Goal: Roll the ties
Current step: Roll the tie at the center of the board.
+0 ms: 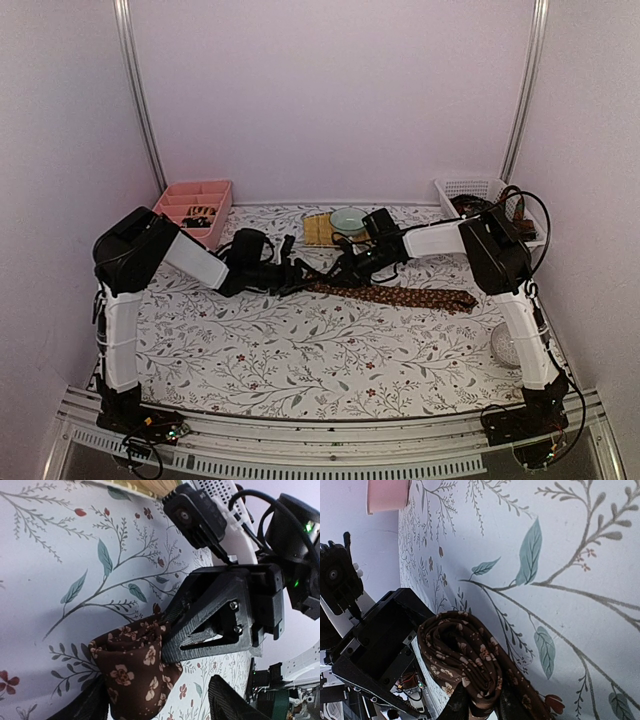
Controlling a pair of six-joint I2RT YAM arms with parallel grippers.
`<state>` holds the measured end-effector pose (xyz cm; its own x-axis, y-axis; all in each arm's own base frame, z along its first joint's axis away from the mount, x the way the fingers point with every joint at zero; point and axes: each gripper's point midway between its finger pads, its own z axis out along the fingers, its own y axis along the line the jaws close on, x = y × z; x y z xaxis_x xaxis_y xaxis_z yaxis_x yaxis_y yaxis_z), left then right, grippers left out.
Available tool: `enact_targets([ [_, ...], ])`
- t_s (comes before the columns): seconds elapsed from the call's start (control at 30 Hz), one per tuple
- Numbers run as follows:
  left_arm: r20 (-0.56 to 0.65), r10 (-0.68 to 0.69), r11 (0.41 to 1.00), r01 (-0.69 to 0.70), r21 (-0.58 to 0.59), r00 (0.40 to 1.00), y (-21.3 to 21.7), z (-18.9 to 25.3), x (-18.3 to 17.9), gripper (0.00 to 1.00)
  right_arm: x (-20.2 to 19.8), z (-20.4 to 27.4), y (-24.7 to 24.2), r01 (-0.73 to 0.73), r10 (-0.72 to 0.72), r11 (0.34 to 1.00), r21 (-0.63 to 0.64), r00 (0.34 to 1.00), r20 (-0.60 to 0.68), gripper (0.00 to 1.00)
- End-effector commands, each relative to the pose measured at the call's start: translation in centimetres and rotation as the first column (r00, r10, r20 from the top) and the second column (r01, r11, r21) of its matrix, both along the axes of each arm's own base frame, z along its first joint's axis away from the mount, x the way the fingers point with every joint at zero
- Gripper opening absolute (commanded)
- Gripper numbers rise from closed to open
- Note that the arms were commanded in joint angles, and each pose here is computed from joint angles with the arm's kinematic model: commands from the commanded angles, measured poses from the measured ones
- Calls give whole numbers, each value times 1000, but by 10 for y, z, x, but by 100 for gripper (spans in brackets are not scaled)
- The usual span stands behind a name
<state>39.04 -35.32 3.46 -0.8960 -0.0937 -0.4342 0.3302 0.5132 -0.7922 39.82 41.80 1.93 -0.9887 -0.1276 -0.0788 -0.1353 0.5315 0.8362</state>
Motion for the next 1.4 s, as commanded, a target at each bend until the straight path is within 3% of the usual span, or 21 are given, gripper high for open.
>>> enact_targets([
  [0.0,-118,34,999,-30,30,992,1,-39,-14,65,-31,-54,-19,26,-47,979,-202,994,-102,20],
  [0.33,-141,62,998,-58,29,988,0,-50,-16,60,-37,-49,-14,16,-38,982,-190,993,-109,20],
  [0.63,-163,72,996,-63,57,984,-6,-62,-22,40,-37,-47,-12,17,-38,982,-188,993,-109,19],
  [1.0,-139,124,988,-109,109,983,0,-63,-14,9,-36,-44,-13,17,-36,980,-200,995,-91,20],
  [1.2,-91,150,968,-127,215,985,13,-57,-5,4,-23,-20,-22,8,4,971,-239,999,50,44],
  [1.37,-5,179,920,-165,356,984,30,-46,8,4,-17,20,-38,-22,74,969,-247,976,204,57],
])
